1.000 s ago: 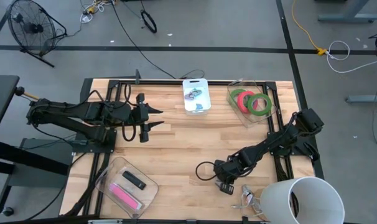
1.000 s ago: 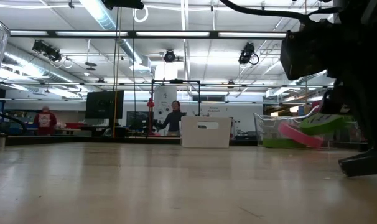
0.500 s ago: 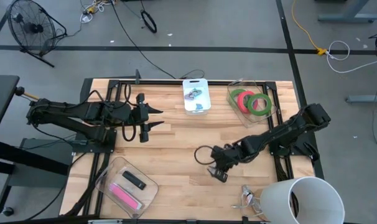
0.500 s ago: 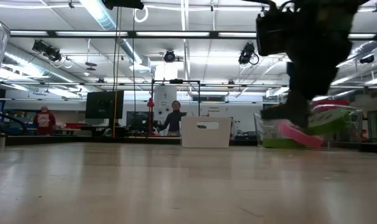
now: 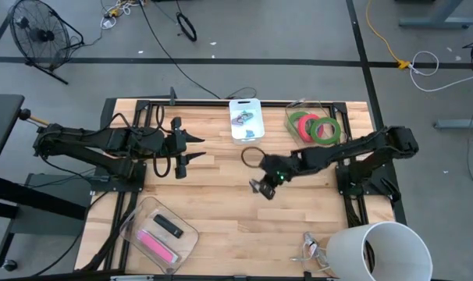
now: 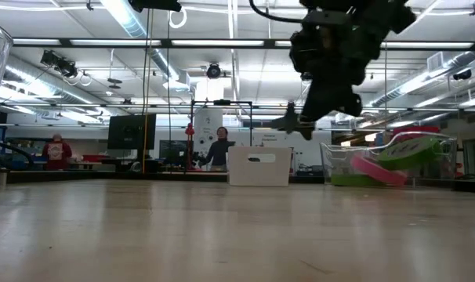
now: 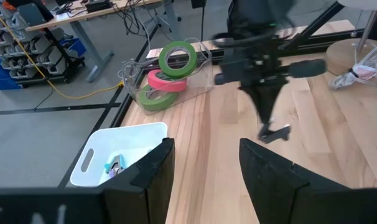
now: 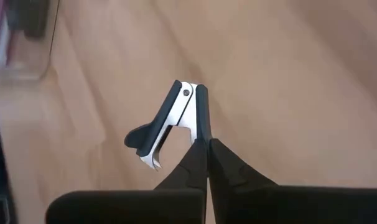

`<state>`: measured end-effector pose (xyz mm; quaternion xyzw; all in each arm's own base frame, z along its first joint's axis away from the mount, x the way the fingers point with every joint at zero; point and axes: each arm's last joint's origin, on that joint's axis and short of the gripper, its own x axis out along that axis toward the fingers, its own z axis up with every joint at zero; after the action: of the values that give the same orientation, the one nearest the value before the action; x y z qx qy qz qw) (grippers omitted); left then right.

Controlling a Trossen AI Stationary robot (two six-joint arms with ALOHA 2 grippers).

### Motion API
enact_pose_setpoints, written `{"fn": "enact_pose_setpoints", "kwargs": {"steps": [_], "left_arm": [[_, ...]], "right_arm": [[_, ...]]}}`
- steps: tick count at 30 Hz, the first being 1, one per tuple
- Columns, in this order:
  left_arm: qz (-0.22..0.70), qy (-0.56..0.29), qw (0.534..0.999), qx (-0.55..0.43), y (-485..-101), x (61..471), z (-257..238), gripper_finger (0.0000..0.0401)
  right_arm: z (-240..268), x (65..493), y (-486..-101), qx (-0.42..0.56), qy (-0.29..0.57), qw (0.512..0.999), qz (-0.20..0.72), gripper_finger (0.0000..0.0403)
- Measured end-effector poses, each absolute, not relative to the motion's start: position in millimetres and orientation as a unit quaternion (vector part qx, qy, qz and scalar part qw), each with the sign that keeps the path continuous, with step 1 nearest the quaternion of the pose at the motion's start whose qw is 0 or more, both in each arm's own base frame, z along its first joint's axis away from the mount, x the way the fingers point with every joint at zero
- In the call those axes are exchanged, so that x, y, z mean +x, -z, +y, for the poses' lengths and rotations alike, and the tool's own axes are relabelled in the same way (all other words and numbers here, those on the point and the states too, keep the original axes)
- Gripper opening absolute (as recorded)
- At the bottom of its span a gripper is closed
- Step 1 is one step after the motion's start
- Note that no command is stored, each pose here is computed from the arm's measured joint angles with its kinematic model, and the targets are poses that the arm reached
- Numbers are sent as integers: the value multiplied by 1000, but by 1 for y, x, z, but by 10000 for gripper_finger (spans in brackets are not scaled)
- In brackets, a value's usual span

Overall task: Pick and place Stapler, Stapler remover, tape
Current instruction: Put the black staple remover into the white bin

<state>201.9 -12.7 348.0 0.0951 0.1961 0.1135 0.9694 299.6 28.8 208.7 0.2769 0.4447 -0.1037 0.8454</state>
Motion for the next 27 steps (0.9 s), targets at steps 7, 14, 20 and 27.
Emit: {"fn": "enact_pose_setpoints", "kwargs": {"steps": [7,14,20,27], "left_arm": [[196,-125,968,97,-348,202,-12,183],[196,-130,967,98,-348,202,-12,183],[194,-130,967,98,-349,202,-12,183],[178,-148,968,96,-352,203,-11,183]], "right_arm": [[-14,307,-214,264,134,870,395,0],[-54,307,-218,255,176,883,353,0],[-84,304,-221,257,209,886,324,0],[-115,297,-225,271,258,884,282,0]]}}
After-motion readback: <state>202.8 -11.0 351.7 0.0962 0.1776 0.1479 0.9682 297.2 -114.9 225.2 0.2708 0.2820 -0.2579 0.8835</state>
